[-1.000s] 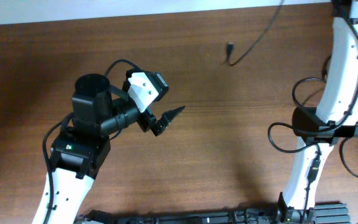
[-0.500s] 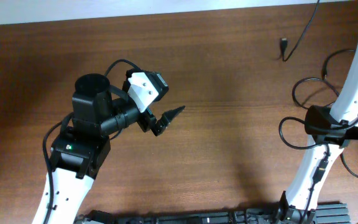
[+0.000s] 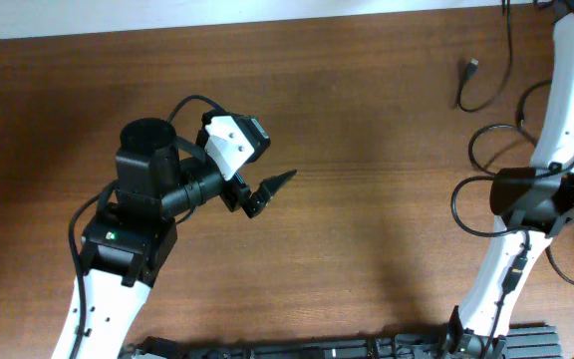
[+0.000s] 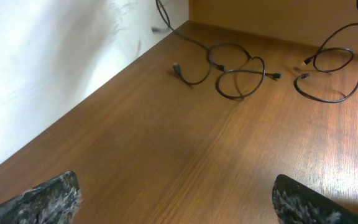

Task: Untangle cables
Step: 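Drag the grasped cable up-right away from the pile with the right gripper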

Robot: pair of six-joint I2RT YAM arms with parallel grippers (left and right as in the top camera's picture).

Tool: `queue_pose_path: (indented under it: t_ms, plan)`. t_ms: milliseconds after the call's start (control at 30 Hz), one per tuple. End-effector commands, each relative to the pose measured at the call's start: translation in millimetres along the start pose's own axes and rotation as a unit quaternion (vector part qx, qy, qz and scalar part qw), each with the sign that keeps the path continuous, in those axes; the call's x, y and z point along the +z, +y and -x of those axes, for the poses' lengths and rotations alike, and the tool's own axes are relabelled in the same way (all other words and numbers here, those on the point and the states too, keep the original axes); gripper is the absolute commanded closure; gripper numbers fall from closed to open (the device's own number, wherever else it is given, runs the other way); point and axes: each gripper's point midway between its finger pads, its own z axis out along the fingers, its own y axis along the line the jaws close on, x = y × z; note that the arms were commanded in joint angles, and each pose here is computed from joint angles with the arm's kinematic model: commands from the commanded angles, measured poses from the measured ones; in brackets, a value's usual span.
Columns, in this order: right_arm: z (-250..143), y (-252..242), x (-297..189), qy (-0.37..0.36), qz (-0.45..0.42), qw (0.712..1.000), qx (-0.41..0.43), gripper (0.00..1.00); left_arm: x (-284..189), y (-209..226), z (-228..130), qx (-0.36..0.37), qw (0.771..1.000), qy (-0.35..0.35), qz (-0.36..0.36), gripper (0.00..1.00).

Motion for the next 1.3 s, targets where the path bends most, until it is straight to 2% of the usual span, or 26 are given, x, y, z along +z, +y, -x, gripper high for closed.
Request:
queue_pose_path:
  t_ms: [0, 133, 233, 300, 333, 367, 467, 500, 533, 600, 667, 833, 867, 900, 1100, 1267]
  plan:
    - [-44, -10, 26, 0.058, -0.021, 0.998, -0.005, 0.96, -1, -3, 5, 0.005, 1.0, -0.007, -0.007, 0.01]
    - [-106, -20, 53, 0.129, -0.038, 0.991, -0.019, 0.96, -1, -3, 5, 0.006, 1.0, -0.007, -0.007, 0.01]
    - [-139, -26, 63, 0.164, -0.045, 0.985, -0.025, 0.96, -1, -3, 5, 0.005, 1.0, -0.007, -0.007, 0.01]
    - [-155, -25, 67, 0.181, -0.039, 0.982, -0.026, 0.9, -1, -3, 5, 0.006, 1.0, -0.007, -0.007, 0.01]
    - [-162, -24, 69, 0.189, -0.035, 0.981, -0.026, 0.79, -1, -3, 5, 0.005, 1.0, -0.007, -0.007, 0.01]
    - [-168, -23, 70, 0.196, -0.029, 0.98, -0.025, 0.64, -1, -3, 5, 0.005, 1.0, -0.007, -0.007, 0.01]
    - [-174, -20, 70, 0.205, -0.018, 0.978, -0.024, 0.36, -1, -3, 5, 0.006, 1.0, -0.007, -0.007, 0.01]
    - [-174, -17, 70, 0.207, -0.01, 0.978, -0.022, 0.23, -1, -3, 5, 0.005, 1.0, -0.007, -0.007, 0.01]
    - [-175, -14, 70, 0.207, -0.001, 0.978, -0.02, 0.14, -1, -3, 5, 0.005, 1.0, -0.007, -0.007, 0.01]
    - [-176, -7, 69, 0.213, 0.019, 0.977, -0.016, 0.05, -1, -3, 5, 0.006, 1.0, -0.007, -0.007, 0.01]
    - [-179, 4, 67, 0.221, 0.049, 0.974, -0.01, 0.01, -1, -3, 5, 0.005, 1.0, -0.007, -0.007, 0.01]
    - [-177, 43, 50, 0.239, 0.162, 0.957, 0.012, 0.01, -1, -3, 5, 0.005, 1.0, -0.007, -0.007, 0.01]
    - [-169, 61, 38, 0.232, 0.22, 0.947, 0.001, 0.01, -1, -3, 5, 0.005, 1.0, -0.007, -0.007, 0.01]
    - [-164, 67, 32, 0.227, 0.241, 0.943, -0.004, 0.02, -1, -3, 5, 0.005, 1.0, -0.007, -0.007, 0.01]
    - [-117, 83, -13, 0.171, 0.298, 0.939, -0.032, 0.01, -1, -3, 5, 0.005, 1.0, -0.007, -0.007, 0.01]
    - [-73, 84, -73, 0.119, 0.311, 0.941, -0.056, 0.01, -1, -3, 5, 0.005, 1.0, -0.007, -0.007, 0.01]
